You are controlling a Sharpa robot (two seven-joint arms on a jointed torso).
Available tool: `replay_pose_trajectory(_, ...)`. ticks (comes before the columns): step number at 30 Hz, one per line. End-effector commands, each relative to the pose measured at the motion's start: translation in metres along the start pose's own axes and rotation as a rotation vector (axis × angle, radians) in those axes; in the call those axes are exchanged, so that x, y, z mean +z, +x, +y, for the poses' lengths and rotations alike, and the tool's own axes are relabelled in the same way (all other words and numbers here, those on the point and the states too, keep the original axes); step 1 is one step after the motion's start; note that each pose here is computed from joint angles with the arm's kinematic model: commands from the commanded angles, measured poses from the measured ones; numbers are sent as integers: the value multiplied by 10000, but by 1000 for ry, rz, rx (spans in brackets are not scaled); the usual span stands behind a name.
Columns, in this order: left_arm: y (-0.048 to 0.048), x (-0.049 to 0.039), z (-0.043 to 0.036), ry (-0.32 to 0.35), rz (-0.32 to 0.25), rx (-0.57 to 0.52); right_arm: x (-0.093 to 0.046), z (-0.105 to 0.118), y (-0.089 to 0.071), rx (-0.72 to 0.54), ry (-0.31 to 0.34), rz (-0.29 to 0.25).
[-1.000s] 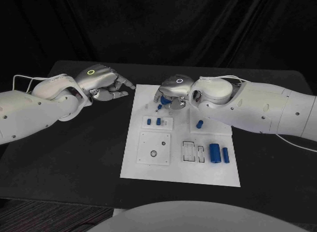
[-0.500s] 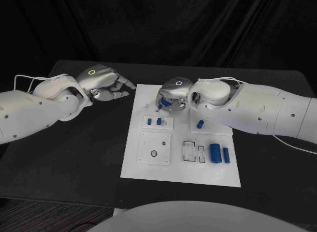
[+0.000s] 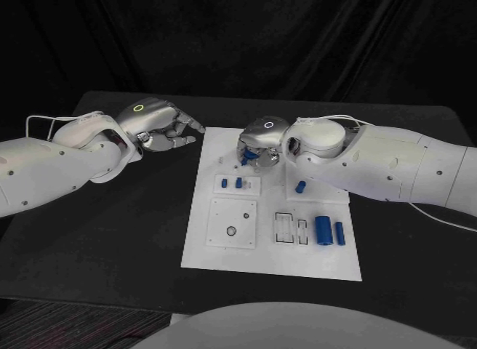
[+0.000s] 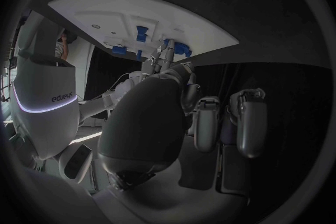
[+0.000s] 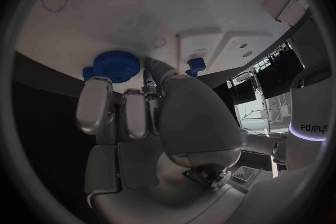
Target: Assemble the parts on the task board
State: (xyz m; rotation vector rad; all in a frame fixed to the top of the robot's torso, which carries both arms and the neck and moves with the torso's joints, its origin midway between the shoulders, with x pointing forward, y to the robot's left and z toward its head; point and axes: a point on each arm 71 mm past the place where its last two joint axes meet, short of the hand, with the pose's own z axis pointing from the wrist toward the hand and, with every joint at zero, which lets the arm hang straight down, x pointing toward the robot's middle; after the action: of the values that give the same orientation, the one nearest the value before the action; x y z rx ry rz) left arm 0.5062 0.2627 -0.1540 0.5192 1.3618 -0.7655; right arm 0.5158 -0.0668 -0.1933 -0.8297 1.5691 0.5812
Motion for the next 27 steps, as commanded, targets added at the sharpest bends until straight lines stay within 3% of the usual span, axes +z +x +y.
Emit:
replay_pose_trajectory(1, 19, 11, -14, -1, -2, -59, -25, -18, 84, -3, 29, 13)
replay_pose_trajectory(8, 63, 16, -40, 4, 7, -76, -84, -48, 73, 11, 30, -38)
replay_pose_trajectory(13, 81, 6, -75, 19, 4, -81, -191, -108, 69, 127, 53, -77)
replay_pose_trajectory(22, 47, -11, -217, 127, -76, -54, -457, -235, 95, 563, 135, -77)
replay_pose_trajectory(27, 20, -22, -299, 184, -128, -31, -575, -282, 137, 776, 178, -41)
